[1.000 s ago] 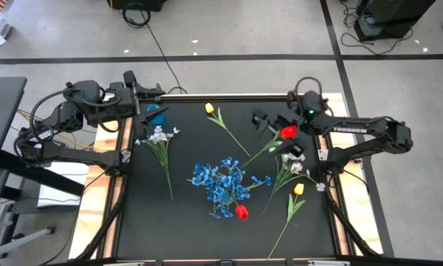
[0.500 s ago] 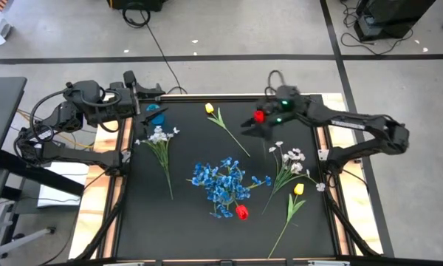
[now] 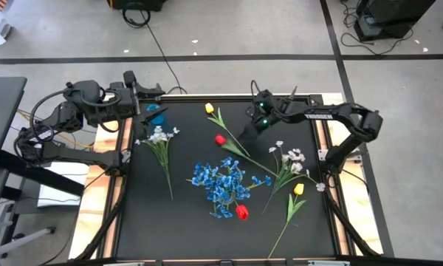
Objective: Sort flowers into vase by color
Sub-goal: Put the red flower into the transparent vase
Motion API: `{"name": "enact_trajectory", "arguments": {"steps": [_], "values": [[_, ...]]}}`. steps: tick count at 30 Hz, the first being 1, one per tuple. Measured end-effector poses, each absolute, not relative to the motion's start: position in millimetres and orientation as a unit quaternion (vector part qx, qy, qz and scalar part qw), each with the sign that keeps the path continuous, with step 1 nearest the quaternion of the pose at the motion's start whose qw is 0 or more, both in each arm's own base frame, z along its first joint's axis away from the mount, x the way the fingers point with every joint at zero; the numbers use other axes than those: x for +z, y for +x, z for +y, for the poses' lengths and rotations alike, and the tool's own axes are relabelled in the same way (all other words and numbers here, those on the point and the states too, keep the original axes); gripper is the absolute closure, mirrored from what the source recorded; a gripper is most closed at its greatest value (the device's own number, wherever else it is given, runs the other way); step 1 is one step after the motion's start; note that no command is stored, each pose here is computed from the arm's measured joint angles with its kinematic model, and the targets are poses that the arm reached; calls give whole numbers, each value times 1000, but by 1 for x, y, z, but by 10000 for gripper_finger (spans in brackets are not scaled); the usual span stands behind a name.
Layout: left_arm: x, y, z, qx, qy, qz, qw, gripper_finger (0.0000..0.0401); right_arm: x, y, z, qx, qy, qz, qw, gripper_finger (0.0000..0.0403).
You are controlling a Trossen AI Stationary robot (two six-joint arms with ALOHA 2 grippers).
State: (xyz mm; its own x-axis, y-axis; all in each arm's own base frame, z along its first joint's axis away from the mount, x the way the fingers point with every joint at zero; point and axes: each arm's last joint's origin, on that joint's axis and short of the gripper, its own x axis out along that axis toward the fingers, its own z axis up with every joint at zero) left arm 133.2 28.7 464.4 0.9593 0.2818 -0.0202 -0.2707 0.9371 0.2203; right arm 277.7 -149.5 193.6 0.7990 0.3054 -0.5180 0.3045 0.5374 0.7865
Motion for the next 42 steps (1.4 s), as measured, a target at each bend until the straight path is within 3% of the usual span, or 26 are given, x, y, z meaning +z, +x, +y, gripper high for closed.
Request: {"name": "enact_trajectory", "arguments": {"steps": [5, 12, 17, 24, 29, 38, 42], "values": [[464, 133, 29, 140, 108, 26, 984, 186, 202, 263, -158, -95, 412, 320, 848, 123], [464, 133, 29, 140, 108, 26, 984, 186, 197, 269, -111, -5, 280, 423, 862, 162], [464, 133, 29, 140, 108, 26, 984, 186, 191, 288, -87, -26, 182, 428, 885, 197], [464, 133, 29, 140, 108, 26, 984, 186, 162, 308, -89, -35, 216, 424, 879, 221], [464, 133, 29, 140, 108, 26, 984, 186, 138, 318, -82, 4, 241, 440, 865, 227], [464, 133, 29, 140, 108, 26, 984, 186, 111, 329, -78, -4, 225, 451, 864, 229], [464, 133, 29, 140, 108, 26, 984, 186, 108, 332, -78, -14, 216, 442, 870, 249]]}}
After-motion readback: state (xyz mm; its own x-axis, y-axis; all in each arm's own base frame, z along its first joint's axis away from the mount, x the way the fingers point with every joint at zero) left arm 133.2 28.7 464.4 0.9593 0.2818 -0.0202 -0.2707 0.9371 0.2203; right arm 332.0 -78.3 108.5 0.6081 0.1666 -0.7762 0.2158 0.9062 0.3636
